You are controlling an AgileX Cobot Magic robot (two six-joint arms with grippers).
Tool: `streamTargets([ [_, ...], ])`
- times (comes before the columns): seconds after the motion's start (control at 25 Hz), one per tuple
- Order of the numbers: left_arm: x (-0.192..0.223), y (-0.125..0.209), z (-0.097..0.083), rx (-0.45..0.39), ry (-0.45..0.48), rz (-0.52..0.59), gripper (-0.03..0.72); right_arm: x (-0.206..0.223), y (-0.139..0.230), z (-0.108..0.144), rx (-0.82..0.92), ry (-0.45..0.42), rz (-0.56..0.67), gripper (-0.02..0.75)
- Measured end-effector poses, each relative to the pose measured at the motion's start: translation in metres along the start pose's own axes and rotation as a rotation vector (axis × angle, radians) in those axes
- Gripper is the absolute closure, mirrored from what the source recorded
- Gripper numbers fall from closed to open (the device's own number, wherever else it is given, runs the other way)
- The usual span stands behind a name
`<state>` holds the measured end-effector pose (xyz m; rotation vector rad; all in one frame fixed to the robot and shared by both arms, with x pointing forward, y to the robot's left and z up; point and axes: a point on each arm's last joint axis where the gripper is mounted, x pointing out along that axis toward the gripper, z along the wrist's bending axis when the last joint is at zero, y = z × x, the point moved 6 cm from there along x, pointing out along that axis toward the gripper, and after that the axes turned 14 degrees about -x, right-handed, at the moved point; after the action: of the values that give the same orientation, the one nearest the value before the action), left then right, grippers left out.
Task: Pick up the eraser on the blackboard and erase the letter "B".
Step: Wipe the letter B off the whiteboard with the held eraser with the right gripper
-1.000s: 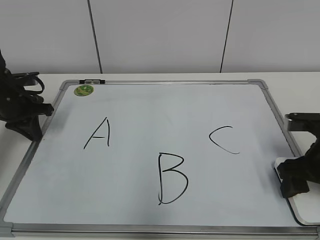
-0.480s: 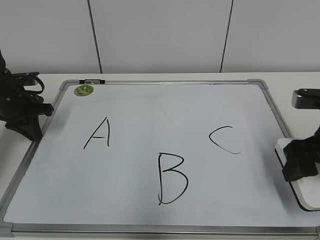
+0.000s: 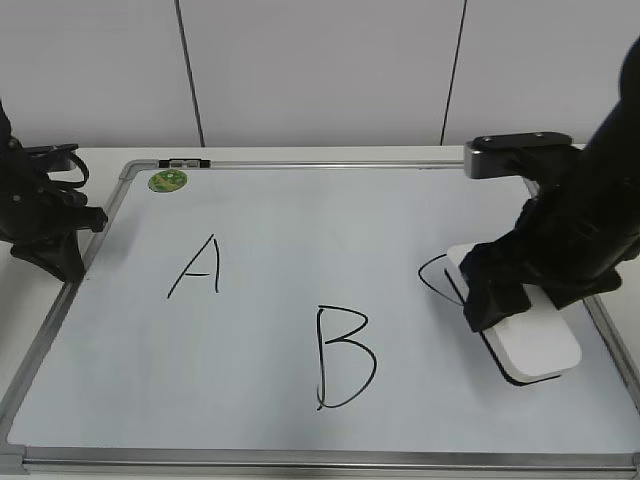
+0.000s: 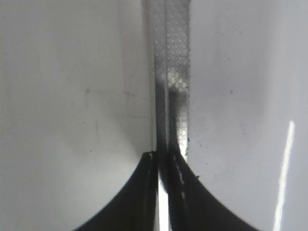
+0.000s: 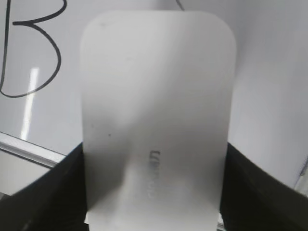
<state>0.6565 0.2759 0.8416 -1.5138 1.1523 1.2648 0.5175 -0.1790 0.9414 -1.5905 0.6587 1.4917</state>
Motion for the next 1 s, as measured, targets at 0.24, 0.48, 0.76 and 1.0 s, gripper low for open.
streamTargets([
  [0.24, 0.000, 0.000, -0.001, -0.006, 0.007, 0.001, 0.675, 0.027, -0.028, 0.021, -0.072, -0.035, 0.087, 0.194],
  [0.48, 0.000, 0.000, -0.001, -0.007, 0.008, 0.001, 0.674, 0.060, -0.052, 0.039, -0.129, -0.048, 0.134, 0.194],
  [0.76, 0.000, 0.000, -0.001, -0.007, 0.008, 0.003, 0.674, 0.078, -0.079, 0.036, -0.113, -0.023, 0.126, 0.194],
  [1.0, 0.000, 0.000, -0.001, -0.007, 0.008, 0.003, 0.673, 0.086, -0.089, 0.031, -0.093, 0.002, 0.124, 0.194],
])
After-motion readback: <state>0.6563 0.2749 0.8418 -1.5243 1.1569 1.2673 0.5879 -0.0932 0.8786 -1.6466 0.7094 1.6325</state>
